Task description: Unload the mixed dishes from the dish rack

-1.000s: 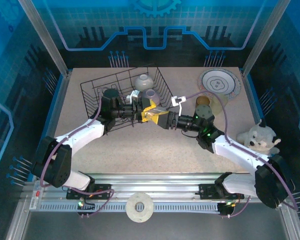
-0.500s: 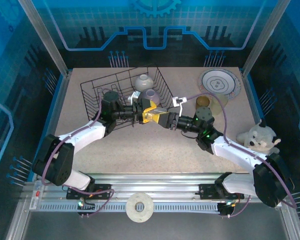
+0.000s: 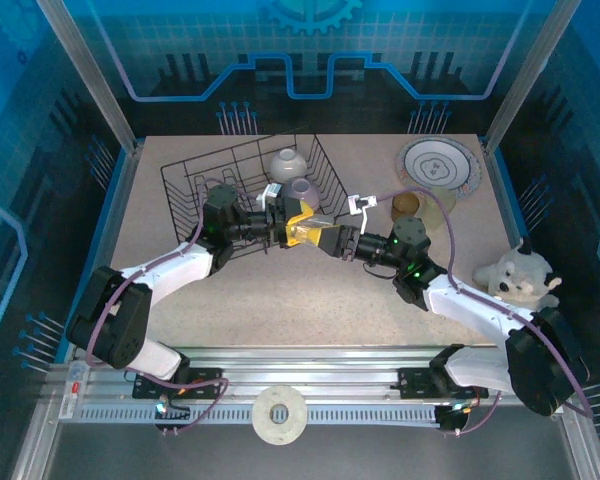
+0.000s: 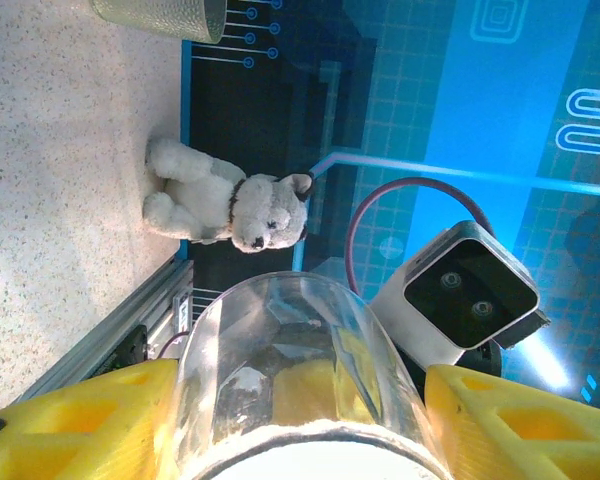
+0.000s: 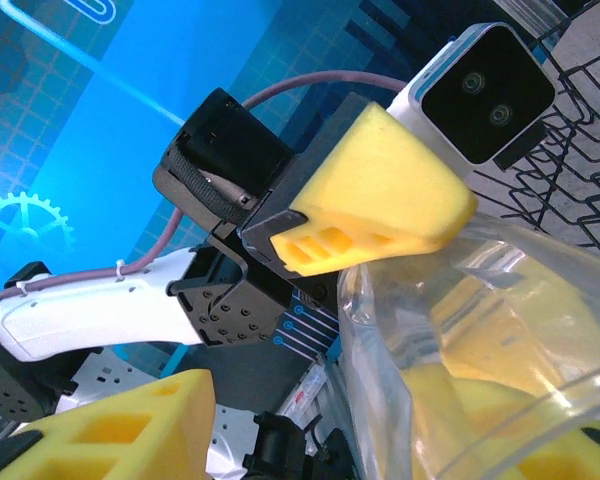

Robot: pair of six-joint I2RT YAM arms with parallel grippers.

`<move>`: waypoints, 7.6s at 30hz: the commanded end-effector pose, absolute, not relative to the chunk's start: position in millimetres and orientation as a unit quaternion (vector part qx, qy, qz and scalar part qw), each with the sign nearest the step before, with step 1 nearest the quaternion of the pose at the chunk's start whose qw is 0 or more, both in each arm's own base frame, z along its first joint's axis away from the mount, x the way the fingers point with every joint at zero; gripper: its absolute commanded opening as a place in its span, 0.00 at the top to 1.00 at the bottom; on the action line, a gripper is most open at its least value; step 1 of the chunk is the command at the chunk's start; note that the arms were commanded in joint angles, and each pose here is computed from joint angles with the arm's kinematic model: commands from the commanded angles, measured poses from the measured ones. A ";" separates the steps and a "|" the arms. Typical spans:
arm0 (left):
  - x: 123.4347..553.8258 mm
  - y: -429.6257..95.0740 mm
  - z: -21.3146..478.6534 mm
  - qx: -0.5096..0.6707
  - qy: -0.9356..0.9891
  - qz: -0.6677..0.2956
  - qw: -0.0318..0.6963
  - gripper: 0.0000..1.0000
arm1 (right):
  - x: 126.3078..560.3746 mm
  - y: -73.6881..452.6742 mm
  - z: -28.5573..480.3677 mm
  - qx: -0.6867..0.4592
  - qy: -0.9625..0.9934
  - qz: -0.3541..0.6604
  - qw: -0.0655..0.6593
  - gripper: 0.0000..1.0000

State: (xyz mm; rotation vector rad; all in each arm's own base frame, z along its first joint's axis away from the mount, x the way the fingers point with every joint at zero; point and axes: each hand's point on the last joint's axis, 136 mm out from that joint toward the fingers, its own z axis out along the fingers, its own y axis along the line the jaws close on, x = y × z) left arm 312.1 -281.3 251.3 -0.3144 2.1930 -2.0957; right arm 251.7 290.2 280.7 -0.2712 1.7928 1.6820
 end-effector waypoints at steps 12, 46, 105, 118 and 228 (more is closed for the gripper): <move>318.4 -282.1 251.7 -0.100 0.711 -0.694 0.062 0.46 | 248.6 279.0 295.1 -0.096 0.659 0.660 0.348 0.58; 297.1 -274.0 307.3 0.009 0.702 -0.692 0.166 0.01 | 273.8 212.7 310.9 -0.021 0.652 0.647 0.395 1.00; 212.6 -197.2 270.4 0.121 0.821 -0.456 0.323 0.00 | 386.4 36.9 92.6 -0.029 0.986 -0.074 0.149 0.98; 213.8 -196.2 270.6 0.118 0.820 -0.459 0.322 0.01 | 388.3 35.2 77.0 -0.028 0.989 -0.069 0.124 0.91; 313.6 -79.8 84.6 -0.431 0.875 -0.194 0.107 0.89 | 397.8 190.9 222.7 -0.109 0.914 0.240 0.307 0.34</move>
